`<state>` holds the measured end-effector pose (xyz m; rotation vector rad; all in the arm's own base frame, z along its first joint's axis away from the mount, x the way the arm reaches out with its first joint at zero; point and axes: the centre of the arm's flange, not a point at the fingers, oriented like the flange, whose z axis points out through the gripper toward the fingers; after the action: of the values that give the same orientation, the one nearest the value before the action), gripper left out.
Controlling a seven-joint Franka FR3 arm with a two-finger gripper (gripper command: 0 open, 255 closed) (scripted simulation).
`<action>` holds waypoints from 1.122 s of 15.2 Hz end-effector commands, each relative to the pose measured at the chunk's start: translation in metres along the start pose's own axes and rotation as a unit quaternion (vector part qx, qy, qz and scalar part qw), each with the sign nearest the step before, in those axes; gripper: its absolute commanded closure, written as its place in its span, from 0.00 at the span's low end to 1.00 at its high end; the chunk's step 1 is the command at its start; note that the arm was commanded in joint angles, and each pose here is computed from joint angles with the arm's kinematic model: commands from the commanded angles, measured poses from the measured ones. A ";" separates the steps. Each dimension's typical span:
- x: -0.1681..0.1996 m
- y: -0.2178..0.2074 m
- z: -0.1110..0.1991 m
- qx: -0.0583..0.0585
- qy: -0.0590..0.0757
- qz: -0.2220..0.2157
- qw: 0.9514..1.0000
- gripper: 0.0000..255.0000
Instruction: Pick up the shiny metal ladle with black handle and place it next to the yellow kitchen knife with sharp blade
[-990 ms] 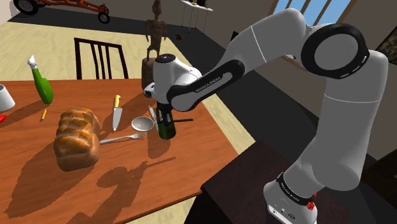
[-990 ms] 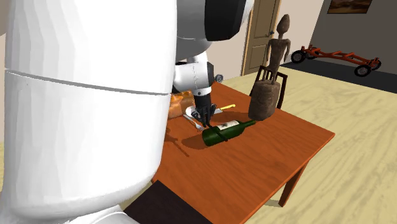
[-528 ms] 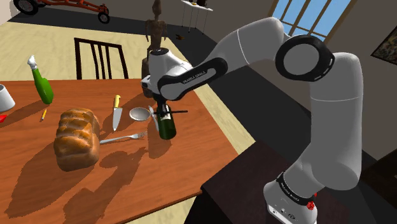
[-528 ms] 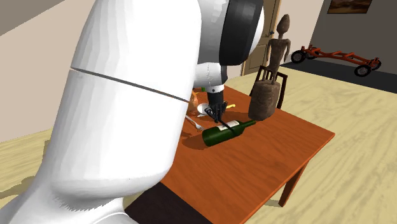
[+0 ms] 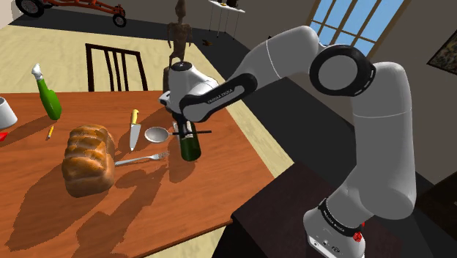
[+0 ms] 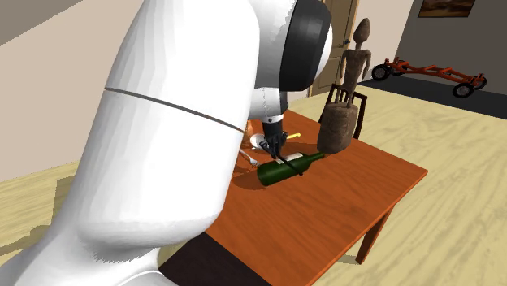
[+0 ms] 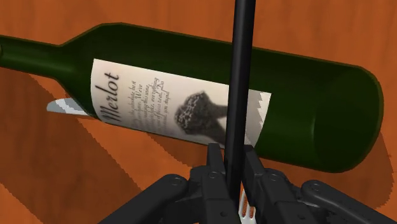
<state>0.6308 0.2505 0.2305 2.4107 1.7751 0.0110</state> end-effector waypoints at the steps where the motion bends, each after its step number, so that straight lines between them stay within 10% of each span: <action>1: -0.010 -0.002 0.032 0.014 -0.015 0.003 1.000 1.00; 13: -0.007 -0.007 0.072 0.013 -0.014 0.003 1.000 1.00; 14: -0.007 -0.007 0.072 0.013 -0.014 0.003 1.000 0.00; 17: 0.016 -0.011 0.038 -0.005 -0.025 0.003 1.000 0.00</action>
<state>0.6298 0.2573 0.1800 2.3986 1.7501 -0.0407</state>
